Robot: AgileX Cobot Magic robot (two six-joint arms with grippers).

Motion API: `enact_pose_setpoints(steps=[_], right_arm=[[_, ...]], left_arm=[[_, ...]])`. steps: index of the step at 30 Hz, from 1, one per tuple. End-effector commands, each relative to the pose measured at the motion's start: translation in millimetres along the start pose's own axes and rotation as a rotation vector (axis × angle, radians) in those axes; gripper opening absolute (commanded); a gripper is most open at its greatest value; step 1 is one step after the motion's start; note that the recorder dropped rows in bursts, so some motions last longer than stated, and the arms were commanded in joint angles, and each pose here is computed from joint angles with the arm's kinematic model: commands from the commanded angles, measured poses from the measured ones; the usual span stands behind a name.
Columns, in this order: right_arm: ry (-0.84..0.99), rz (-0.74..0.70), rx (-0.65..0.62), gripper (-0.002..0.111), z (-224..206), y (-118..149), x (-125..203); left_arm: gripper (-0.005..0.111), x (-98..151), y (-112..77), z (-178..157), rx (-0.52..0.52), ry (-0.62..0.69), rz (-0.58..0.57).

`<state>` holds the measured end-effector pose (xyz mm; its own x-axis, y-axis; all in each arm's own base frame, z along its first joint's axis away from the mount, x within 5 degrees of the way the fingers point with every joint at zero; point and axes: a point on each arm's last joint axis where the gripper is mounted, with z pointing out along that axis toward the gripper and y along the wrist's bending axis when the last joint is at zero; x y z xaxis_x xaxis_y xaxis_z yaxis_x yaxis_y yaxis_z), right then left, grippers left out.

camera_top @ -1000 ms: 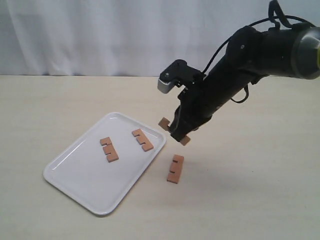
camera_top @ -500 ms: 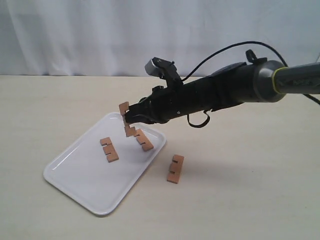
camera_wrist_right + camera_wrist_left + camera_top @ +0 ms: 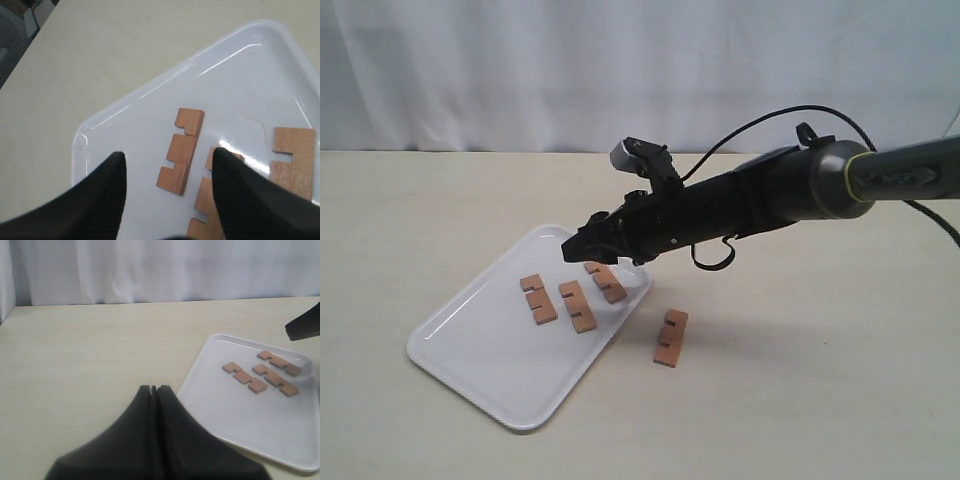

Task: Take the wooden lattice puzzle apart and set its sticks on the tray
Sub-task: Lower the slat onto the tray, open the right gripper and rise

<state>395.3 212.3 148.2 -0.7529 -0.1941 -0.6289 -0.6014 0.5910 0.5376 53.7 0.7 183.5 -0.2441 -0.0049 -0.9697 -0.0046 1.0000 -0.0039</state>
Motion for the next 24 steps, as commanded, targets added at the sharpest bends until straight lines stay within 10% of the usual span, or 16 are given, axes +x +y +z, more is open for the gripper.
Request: enact_pose_setpoints(steps=[1, 24], right_arm=[[-0.026, -0.062, -0.002, 0.050, -14, 12, -12], [-0.087, -0.061, 0.071, 0.050, -26, 17, -25]], left_arm=[[0.000, -1, -0.5, 0, 0.008, -0.010, 0.000], [0.000, -1, -0.5, 0, 0.008, -0.010, 0.000]])
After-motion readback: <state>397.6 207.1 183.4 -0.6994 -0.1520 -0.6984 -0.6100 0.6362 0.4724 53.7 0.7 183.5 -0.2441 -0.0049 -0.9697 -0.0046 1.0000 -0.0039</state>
